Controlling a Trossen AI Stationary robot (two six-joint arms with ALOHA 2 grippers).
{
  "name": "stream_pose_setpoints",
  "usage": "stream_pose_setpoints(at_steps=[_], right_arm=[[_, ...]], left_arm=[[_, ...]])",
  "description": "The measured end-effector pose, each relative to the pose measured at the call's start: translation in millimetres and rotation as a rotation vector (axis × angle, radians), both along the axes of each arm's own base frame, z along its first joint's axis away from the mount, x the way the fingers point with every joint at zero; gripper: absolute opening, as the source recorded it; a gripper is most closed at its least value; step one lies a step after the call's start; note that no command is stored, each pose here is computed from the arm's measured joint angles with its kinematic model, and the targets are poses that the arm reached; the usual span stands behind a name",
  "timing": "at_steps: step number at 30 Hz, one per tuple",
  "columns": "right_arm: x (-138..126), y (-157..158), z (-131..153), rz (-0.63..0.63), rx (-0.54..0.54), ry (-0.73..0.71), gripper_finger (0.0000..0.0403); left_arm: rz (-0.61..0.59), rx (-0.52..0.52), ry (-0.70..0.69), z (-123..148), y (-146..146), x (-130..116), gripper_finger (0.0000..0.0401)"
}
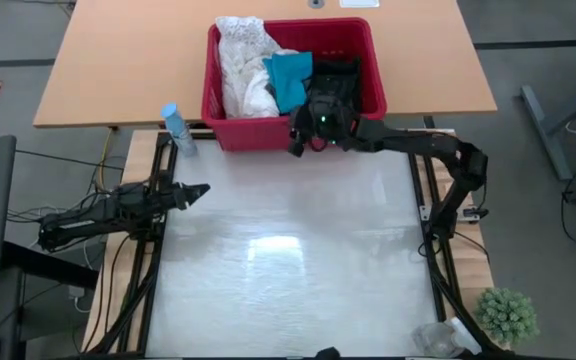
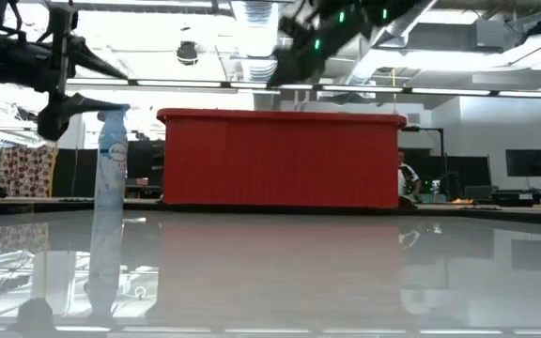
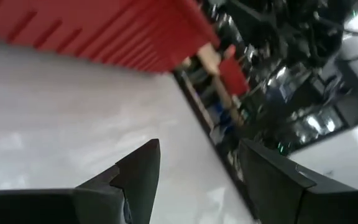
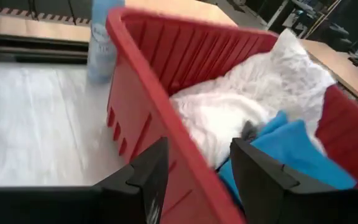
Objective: Fold laundry
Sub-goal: Move the red bin to the top of the table, then fold the blue shorts
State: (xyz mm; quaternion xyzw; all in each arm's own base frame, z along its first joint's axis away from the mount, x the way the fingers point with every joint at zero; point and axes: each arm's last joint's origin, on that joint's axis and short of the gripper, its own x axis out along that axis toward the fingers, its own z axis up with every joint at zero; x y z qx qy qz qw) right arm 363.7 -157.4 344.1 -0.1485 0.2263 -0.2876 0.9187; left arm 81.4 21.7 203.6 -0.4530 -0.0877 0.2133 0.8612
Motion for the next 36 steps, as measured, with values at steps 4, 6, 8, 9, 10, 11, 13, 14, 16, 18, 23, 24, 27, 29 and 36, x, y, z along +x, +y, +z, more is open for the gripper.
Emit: stream_pose_setpoints(at_steps=[4, 6, 8, 9, 10, 11, 13, 14, 16, 18, 23, 24, 27, 29, 36], right_arm=[[3.0, 10.8, 30.9, 0.031, -0.003, -0.002, 0.0196], [0.9, 14.9, 50.0, 0.049, -0.03, -0.022, 0.0196], [-5.1, 12.4, 67.1, 0.041, -0.062, -0.034, 0.0196], [-9.0, 7.5, 73.1, 0.006, -0.073, -0.036, 0.0196], [-13.1, 2.0, 78.0, -0.034, -0.078, -0.038, 0.0196], [-16.1, -4.3, 81.4, -0.071, -0.073, -0.05, 0.0196], [-24.0, -19.9, 88.2, -0.141, -0.032, -0.107, 0.0196], [-28.7, -27.8, 89.2, -0.175, 0.004, -0.134, 0.0196], [-39.1, -45.9, 89.7, -0.259, 0.064, -0.199, 0.0196], [-50.8, -62.5, 90.0, -0.315, 0.11, -0.243, 0.0196], [-76.9, -102.6, 77.9, -0.343, 0.267, -0.269, 0.0196], [-81.6, -111.9, 72.8, -0.35, 0.299, -0.264, 0.0196], [-93.7, -137.6, 56.9, -0.359, 0.4, -0.245, 0.0196], [-100.9, -153.1, 50.3, -0.356, 0.482, -0.229, 0.0196], [-94.2, -191.4, 28.7, -0.271, 0.66, -0.086, 0.0196]], left_arm=[[0.054, 0.084, -0.057, 11.4, 2.7, 7.6, 0.0208], [0.083, 0.125, -0.069, 15.7, 4.4, 13.9, 0.0208], [0.105, 0.163, -0.075, 19.2, 6.2, 21.7, 0.0208], [0.112, 0.176, -0.081, 20.7, 7.1, 25.6, 0.0208], [0.118, 0.18, -0.083, 22.3, 8.1, 29.9, 0.0208], [0.123, 0.18, -0.081, 25.2, 9.3, 34.2, 0.0208], [0.122, 0.183, -0.063, 36.3, 11.9, 43.0, 0.0208], [0.112, 0.191, -0.044, 42.4, 13.2, 47.8, 0.0208], [0.092, 0.225, -0.005, 58.4, 16.4, 58.1, 0.0208], [0.088, 0.264, 0.045, 76.9, 21.6, 68.3, 0.0208], [0.156, 0.328, 0.162, 127.7, 42.4, 88.3, 0.0208], [0.172, 0.332, 0.181, 137.8, 47.4, 91.4, 0.0208], [0.232, 0.333, 0.206, 167.6, 63.3, 100.1, 0.0208], [0.256, 0.348, 0.251, 184.5, 73.8, 104.3, 0.0208], [0.243, 0.302, 0.387, 218.4, 113.5, 119.7, 0.0208]])
